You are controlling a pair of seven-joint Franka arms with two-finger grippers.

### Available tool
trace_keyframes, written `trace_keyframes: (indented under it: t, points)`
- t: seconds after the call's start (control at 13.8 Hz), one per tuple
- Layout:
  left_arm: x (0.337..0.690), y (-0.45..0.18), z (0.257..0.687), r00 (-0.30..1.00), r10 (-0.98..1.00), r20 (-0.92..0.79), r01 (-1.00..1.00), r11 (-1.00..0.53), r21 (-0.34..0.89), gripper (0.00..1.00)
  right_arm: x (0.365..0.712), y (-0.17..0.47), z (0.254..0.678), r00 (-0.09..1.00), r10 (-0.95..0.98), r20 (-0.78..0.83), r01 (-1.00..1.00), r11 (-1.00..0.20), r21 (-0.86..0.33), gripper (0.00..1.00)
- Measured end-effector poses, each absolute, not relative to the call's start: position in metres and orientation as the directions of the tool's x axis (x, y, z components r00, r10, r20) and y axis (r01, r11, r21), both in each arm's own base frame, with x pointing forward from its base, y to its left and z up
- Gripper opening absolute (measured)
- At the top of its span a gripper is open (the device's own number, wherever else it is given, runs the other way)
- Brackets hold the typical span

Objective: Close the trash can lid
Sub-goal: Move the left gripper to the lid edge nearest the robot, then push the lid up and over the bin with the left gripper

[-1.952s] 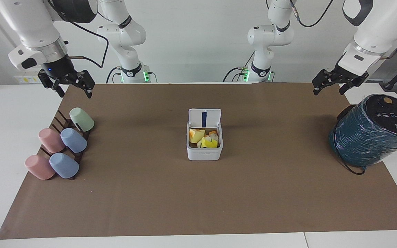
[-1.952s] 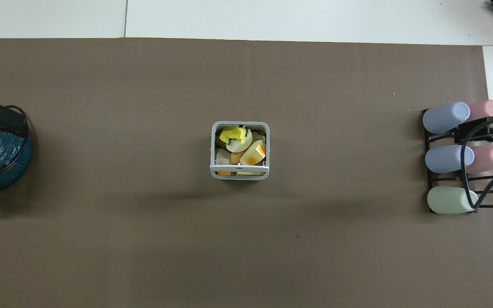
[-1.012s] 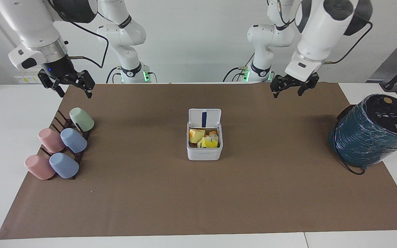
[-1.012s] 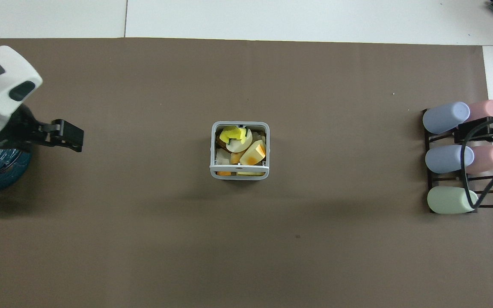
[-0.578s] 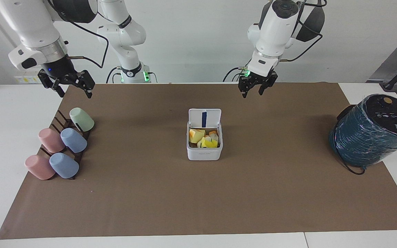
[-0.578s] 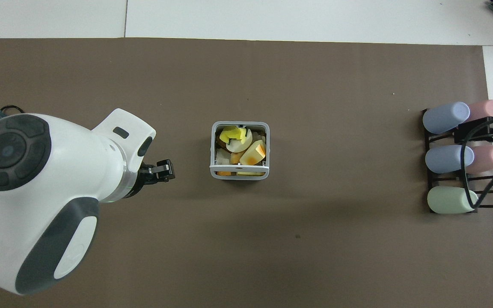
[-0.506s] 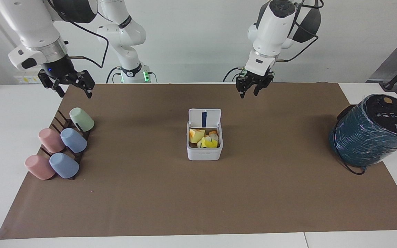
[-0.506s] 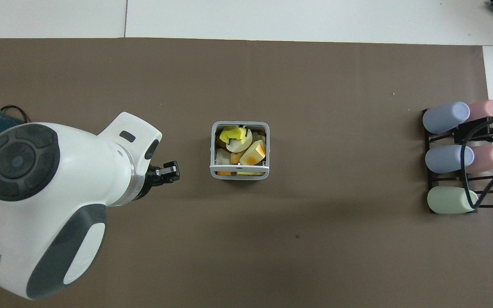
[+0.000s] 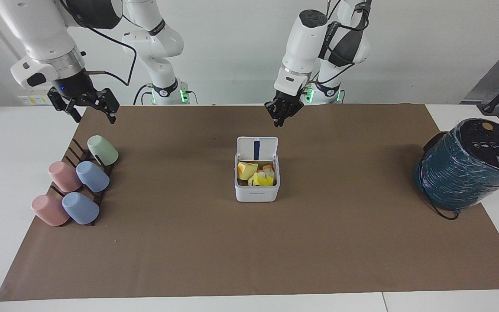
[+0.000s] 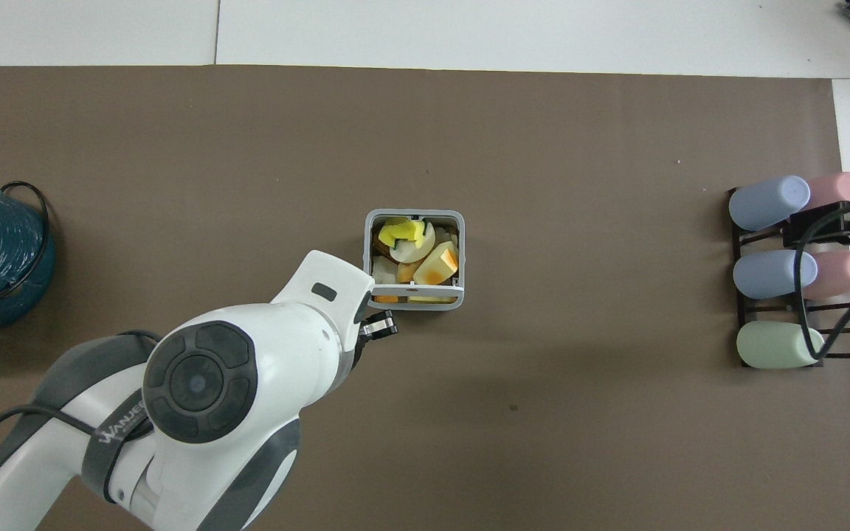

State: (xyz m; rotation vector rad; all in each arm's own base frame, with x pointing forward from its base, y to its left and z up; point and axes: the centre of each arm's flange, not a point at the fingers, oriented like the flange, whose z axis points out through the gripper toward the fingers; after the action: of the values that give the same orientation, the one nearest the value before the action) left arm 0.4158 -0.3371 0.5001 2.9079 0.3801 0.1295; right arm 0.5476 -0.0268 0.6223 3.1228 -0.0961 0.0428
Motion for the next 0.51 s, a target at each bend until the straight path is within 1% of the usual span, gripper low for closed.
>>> trace_keyframes:
  t: [0.22, 0.51]
  points:
    - [0.422, -0.361, 0.481, 0.944, 0.318, 0.091, 0.282, -0.917, 0.283, 0.15, 0.548, -0.027, 0.622, 0.998, -0.061, 0.028, -0.062, -0.998, 0.016, 1.0]
    - [0.44, -0.372, 0.462, 0.919, 0.374, 0.126, 0.31, -0.881, 0.356, 0.15, 0.548, -0.027, 0.622, 0.998, -0.061, 0.028, -0.062, -0.998, 0.016, 1.0]
